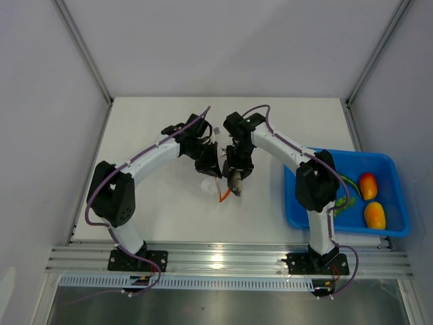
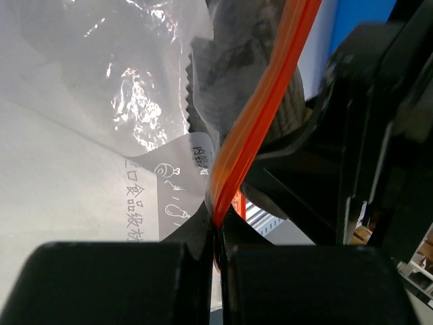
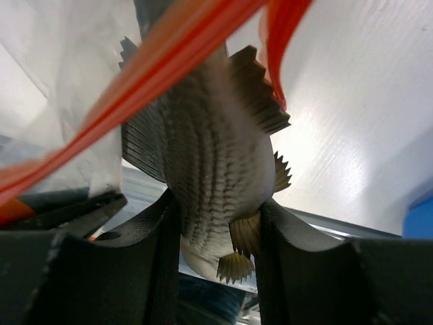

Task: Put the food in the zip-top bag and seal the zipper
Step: Place the fake fish in the zipper food storage bag.

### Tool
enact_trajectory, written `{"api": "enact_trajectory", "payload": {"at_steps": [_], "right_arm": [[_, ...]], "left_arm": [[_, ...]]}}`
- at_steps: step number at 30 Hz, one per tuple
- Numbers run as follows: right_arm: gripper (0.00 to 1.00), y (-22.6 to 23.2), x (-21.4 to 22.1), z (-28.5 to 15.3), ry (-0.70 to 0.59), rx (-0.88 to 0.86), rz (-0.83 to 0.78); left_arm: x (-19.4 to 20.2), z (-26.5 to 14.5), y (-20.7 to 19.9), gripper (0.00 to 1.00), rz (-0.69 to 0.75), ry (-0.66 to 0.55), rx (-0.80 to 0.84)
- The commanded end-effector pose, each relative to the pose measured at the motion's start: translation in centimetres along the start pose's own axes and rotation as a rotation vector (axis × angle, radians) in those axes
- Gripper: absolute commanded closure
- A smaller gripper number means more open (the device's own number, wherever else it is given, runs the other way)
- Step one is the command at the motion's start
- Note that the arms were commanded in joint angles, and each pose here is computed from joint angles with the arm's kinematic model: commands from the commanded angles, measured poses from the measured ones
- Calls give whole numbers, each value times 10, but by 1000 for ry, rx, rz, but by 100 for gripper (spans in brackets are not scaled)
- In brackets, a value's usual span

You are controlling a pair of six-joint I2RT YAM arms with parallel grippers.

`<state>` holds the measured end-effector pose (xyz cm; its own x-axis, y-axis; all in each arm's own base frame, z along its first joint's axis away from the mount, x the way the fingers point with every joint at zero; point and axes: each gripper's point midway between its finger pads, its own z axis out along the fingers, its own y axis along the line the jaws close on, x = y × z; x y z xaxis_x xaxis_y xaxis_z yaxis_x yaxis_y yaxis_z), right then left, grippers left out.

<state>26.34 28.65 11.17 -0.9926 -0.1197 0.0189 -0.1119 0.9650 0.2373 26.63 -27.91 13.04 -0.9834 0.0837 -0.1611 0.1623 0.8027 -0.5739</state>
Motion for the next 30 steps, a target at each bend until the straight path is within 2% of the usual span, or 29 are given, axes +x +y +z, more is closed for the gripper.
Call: {"api": "enact_trajectory", "payload": {"at_steps": [1,9,17,20,21,22,24,26,27,29,30], "right_arm": [[100,10,-16,-29,-83,-125,72],[100,24,-28,-36,-82,-257,162],[100,27,-38,-42,-111,-268,247],[89,22,-40,-45,-136,-250,247],[84,22,-39,-47,-142,-247,244],[74,21,-38,-49,-153,-237,236],[63,20,-37,-52,-161,-234,225],[57,16,-35,-56,-169,-220,210],[50,16,-33,-58,-172,-216,204],[44,12,-31,-66,-193,-201,193],[35,11,-30,-69,-202,-199,189]], "left_arm": [[-9,-9,-31,99,30,-27,107],[-8,-14,-55,99,22,-20,244],[-14,-20,-82,99,2,-9,372],[-16,-23,-86,99,2,-9,387],[-17,-24,-86,99,3,-13,387],[-17,-25,-86,99,-3,-10,387],[-17,-25,-86,99,-7,-3,394],[-18,-26,-85,99,-9,-2,399],[-19,-26,-85,99,-9,-2,402],[-20,-27,-83,100,-18,-3,404],[-23,-29,-84,99,-17,-8,410]]}}
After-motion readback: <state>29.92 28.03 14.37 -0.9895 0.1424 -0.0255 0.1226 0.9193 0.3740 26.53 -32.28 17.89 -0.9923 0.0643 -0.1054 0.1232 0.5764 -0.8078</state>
